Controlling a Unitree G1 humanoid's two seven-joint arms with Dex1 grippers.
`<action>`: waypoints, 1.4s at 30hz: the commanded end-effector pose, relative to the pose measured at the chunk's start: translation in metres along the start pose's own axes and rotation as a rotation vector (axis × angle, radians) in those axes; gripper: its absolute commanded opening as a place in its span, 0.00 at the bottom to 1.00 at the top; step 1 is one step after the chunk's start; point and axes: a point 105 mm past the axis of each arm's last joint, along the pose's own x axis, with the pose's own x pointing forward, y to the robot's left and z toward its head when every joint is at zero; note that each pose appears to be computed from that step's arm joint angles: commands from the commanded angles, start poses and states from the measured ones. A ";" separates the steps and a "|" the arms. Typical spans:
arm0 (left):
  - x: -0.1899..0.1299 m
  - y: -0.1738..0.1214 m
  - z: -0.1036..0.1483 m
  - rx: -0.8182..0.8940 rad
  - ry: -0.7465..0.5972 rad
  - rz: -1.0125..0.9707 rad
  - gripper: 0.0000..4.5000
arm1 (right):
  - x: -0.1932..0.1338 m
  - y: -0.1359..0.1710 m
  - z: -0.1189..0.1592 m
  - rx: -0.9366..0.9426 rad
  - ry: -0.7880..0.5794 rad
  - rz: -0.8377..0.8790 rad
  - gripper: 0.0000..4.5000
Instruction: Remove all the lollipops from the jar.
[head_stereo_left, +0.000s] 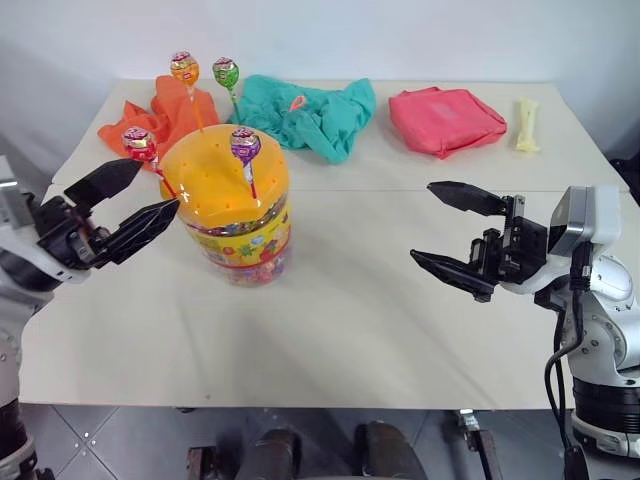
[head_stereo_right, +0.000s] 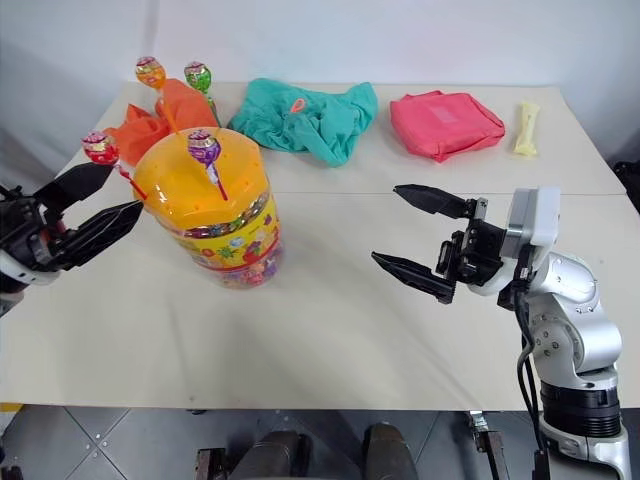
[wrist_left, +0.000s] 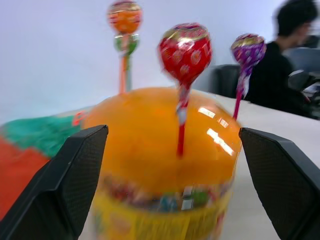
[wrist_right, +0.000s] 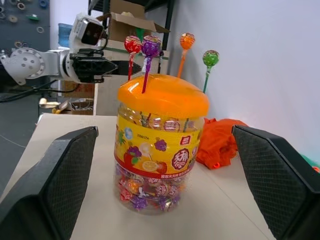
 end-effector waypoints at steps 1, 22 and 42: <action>0.006 0.001 0.005 0.006 -0.014 -0.018 0.90 | 0.003 0.002 0.009 -0.031 -0.031 0.002 1.00; -0.025 0.042 0.063 -0.284 -0.377 0.233 0.01 | 0.015 -0.006 0.009 -0.007 -0.079 0.006 1.00; -0.198 0.010 -0.126 -0.492 0.663 0.821 0.35 | 0.004 0.002 -0.016 -0.011 0.053 0.179 1.00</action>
